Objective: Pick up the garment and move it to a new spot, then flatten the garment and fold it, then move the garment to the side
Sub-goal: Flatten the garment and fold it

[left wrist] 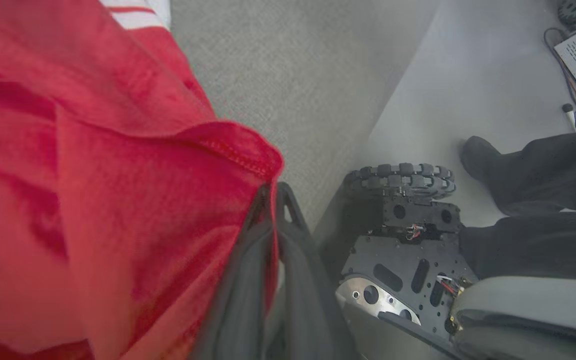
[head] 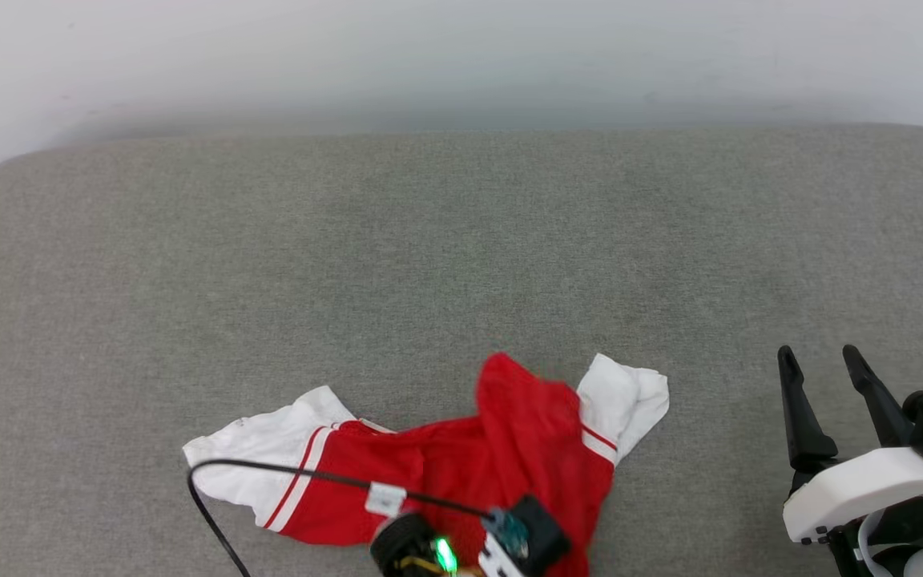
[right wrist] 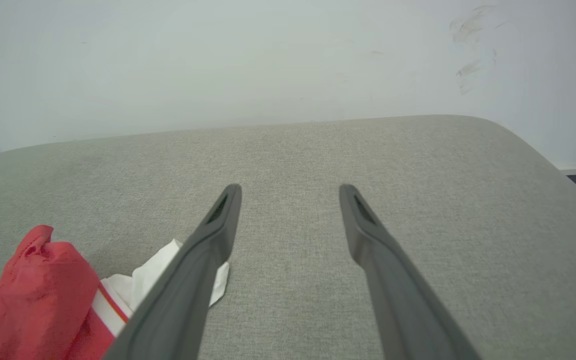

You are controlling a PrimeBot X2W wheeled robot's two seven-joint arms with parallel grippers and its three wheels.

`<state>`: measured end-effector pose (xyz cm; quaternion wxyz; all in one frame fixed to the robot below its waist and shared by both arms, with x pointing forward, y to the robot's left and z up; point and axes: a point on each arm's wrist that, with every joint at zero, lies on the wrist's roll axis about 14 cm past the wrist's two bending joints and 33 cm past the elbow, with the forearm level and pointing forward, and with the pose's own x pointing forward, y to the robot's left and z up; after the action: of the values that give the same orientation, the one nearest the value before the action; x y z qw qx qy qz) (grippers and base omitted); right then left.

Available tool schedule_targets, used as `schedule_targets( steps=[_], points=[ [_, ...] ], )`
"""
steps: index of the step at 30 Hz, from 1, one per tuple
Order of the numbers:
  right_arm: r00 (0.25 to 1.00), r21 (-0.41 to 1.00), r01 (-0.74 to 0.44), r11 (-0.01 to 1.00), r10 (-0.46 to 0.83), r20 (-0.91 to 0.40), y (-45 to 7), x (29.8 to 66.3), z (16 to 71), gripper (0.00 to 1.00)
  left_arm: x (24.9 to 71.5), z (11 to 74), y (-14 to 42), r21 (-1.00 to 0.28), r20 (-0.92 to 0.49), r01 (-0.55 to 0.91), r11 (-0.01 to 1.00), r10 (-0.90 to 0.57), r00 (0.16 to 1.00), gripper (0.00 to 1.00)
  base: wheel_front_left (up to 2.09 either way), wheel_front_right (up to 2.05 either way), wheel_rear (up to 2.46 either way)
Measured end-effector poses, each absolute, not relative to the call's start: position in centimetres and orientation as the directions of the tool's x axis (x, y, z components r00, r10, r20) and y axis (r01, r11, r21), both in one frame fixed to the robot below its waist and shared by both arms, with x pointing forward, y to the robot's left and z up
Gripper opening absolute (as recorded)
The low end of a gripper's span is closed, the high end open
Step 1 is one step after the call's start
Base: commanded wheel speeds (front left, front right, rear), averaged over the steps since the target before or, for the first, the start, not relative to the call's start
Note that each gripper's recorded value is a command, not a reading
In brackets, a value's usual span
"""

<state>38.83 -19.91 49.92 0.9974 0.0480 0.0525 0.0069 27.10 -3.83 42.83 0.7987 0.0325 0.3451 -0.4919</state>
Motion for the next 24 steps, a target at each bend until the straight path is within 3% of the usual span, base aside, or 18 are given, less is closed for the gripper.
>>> schedule_targets(
  steps=[8,9,10,18,24],
  points=[
    [0.993,0.100,-0.036,0.994,0.047,-0.110,-18.9,39.2,49.7,1.00,22.3,38.4,-2.9,-0.410,-0.679,0.744,0.527,-0.721,0.136,0.00,0.00,0.00,0.00],
    [0.993,0.100,-0.039,0.994,0.050,-0.109,-18.8,39.3,49.7,1.00,22.5,38.4,-2.9,-0.409,-0.674,0.741,0.532,-0.724,0.148,0.38,0.00,0.00,0.00],
    [0.993,0.100,-0.040,0.994,0.051,-0.109,-18.8,39.3,49.7,1.00,22.9,38.7,-3.1,-0.404,-0.661,0.741,0.537,-0.731,0.170,1.00,0.00,0.00,0.00],
    [0.994,0.097,-0.050,0.994,0.060,-0.097,-18.5,39.0,50.3,1.00,28.0,44.4,-4.6,-0.273,-0.421,0.771,0.575,-0.792,0.442,1.00,0.00,0.00,0.00],
    [0.994,0.092,-0.053,0.994,0.061,-0.086,-18.5,38.1,51.0,1.00,31.1,49.8,-3.6,-0.201,-0.202,0.732,0.650,-0.759,0.619,1.00,0.00,0.00,0.00]
  ],
)
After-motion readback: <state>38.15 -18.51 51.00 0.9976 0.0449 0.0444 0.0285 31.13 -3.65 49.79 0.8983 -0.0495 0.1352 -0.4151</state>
